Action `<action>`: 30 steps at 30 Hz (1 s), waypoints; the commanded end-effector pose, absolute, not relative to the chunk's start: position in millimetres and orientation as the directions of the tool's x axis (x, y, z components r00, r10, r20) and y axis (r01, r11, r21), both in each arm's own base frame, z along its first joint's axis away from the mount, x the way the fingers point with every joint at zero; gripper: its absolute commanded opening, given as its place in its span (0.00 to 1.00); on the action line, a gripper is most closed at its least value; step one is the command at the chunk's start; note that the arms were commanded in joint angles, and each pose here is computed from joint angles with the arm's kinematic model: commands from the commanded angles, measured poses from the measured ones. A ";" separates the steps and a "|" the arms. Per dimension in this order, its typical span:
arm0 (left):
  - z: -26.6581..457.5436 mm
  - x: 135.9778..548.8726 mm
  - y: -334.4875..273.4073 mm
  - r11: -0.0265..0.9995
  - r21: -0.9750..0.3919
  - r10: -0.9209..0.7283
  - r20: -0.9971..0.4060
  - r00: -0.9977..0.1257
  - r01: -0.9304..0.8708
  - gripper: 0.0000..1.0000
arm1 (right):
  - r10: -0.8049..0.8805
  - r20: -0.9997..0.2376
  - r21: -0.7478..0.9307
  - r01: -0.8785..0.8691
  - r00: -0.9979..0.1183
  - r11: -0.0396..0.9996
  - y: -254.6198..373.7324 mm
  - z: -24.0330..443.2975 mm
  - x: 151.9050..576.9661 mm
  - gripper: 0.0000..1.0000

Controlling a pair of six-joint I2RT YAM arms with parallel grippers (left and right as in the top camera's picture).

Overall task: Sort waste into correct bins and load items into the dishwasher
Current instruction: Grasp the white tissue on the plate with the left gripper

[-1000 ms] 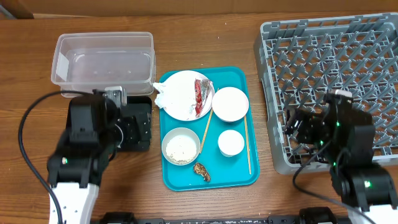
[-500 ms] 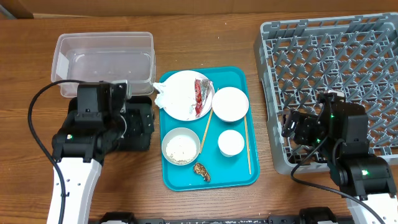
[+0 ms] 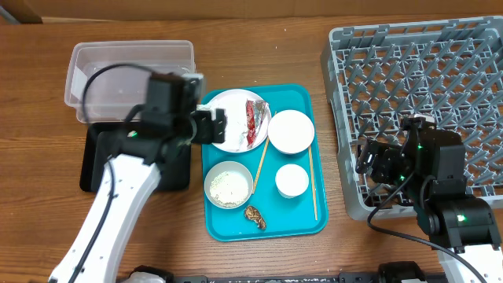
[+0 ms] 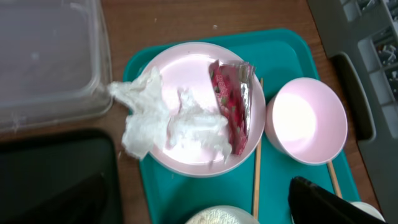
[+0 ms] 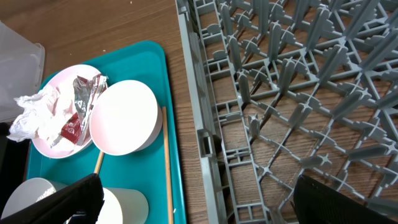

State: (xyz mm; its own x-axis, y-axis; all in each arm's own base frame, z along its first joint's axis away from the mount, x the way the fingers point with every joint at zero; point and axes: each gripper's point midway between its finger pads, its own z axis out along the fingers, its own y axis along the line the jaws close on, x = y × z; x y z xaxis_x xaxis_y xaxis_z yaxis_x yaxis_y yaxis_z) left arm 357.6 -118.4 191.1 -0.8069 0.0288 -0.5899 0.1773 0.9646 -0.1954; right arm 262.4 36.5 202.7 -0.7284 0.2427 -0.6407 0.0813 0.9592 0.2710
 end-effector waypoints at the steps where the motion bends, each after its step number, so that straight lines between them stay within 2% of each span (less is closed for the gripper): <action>1: 187.2 376.9 -127.8 0.979 -0.116 0.060 -0.611 -0.789 0.165 0.91 | 0.247 -0.670 0.279 0.072 -0.700 0.958 36.4 218.0 265.5 1.00; 9: 129.1 396.8 -168.1 0.966 -0.098 0.145 -0.558 -0.817 0.238 0.85 | 0.247 -0.668 0.278 0.072 -0.702 0.958 36.4 217.4 265.0 1.00; 23: 30.2 395.3 -172.0 0.958 -0.040 0.250 -0.379 -0.891 0.286 0.73 | 0.247 -0.665 0.278 0.074 -0.705 0.958 36.3 216.6 264.2 1.00; 25: 26.1 394.3 -171.8 0.958 -0.039 0.252 -0.369 -0.895 0.286 0.63 | 0.247 -0.664 0.278 0.074 -0.706 0.958 36.3 216.5 264.0 1.00; 27: 25.9 394.3 -171.6 0.958 -0.038 0.252 -0.369 -0.895 0.286 0.43 | 0.247 -0.662 0.277 0.074 -0.707 0.958 36.3 216.1 263.7 1.00; 30: 25.8 393.8 -171.4 0.958 -0.038 0.252 -0.367 -0.895 0.285 0.19 | 0.247 -0.659 0.276 0.076 -0.710 0.958 36.2 215.3 262.9 1.00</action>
State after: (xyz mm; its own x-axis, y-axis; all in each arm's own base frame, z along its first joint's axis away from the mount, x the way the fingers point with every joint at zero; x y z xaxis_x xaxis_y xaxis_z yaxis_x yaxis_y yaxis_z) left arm 389.0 -167.9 21.7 -0.9072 0.2318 -0.3512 0.2668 0.9622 -0.0541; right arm 260.7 36.4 201.1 -0.7345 0.2419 -0.6340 0.0836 0.9594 0.2692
